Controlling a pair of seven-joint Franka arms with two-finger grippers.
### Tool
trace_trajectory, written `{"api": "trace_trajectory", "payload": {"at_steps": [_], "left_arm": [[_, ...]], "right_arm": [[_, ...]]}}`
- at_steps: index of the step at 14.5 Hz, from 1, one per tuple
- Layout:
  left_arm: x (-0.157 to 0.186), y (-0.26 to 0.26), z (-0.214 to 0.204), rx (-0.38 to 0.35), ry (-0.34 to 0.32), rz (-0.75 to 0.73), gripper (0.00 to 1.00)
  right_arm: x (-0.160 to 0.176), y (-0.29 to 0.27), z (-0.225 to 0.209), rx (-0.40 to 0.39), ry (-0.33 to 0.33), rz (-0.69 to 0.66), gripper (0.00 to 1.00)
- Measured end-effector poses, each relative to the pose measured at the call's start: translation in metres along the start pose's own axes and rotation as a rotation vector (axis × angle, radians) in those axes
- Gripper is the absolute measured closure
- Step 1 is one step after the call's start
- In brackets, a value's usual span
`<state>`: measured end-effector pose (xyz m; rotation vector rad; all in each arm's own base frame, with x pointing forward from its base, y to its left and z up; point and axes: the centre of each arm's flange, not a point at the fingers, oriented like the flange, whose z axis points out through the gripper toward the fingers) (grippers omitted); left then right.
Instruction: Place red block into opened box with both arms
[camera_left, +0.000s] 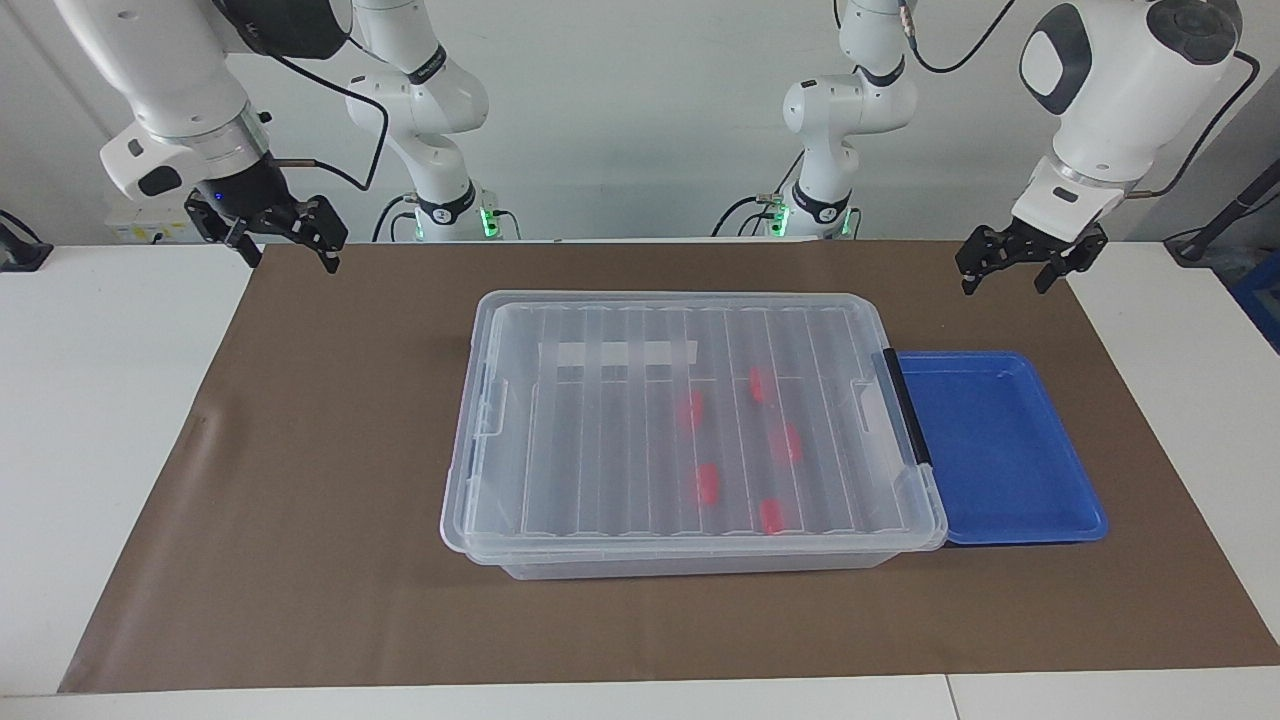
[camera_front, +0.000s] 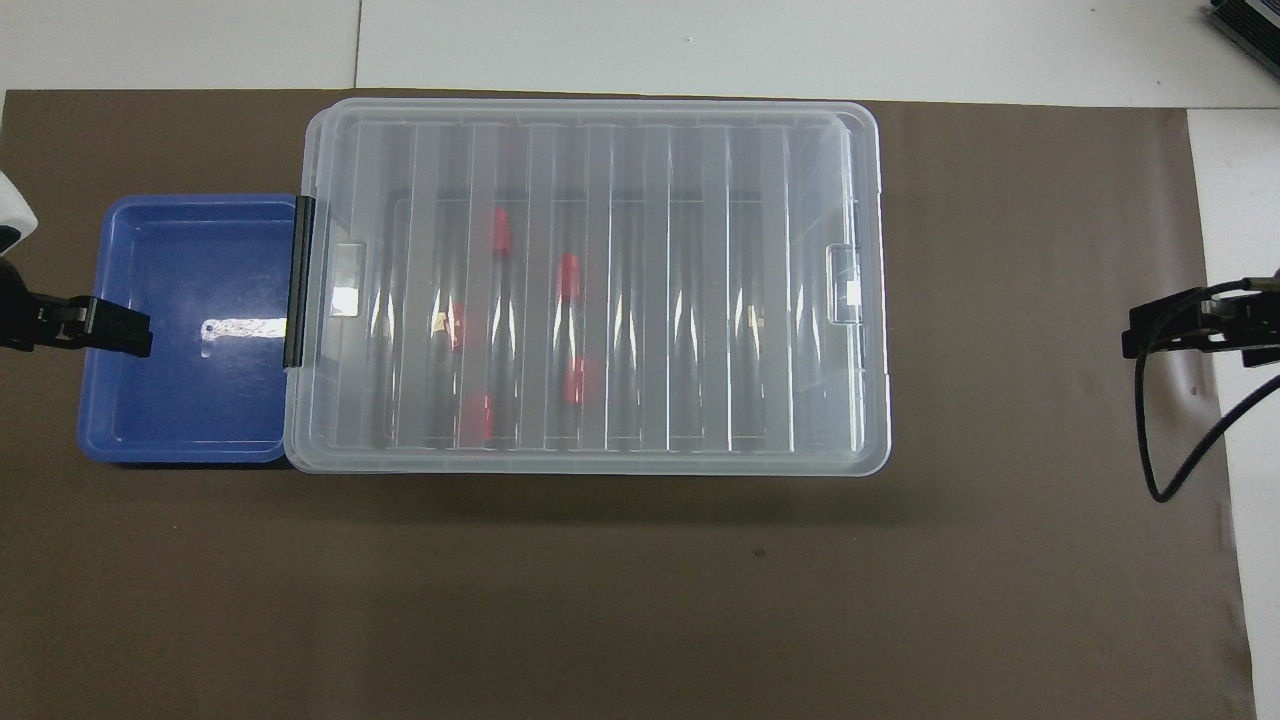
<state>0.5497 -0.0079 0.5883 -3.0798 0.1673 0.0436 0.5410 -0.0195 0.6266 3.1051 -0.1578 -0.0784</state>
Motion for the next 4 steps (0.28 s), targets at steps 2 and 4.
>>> {"api": "trace_trajectory", "payload": {"at_steps": [2, 4], "left_arm": [[0.0, 0.0, 0.0002, 0.0, 0.0, 0.0, 0.0], [-0.0001, 0.0001, 0.0008, 0.0, -0.001, 0.0, 0.0]], "right_arm": [[-0.0002, 0.0, -0.0005, 0.0, 0.001, 0.0, 0.0], [-0.0003, 0.0, -0.0006, 0.0, 0.001, 0.0, 0.0]]}}
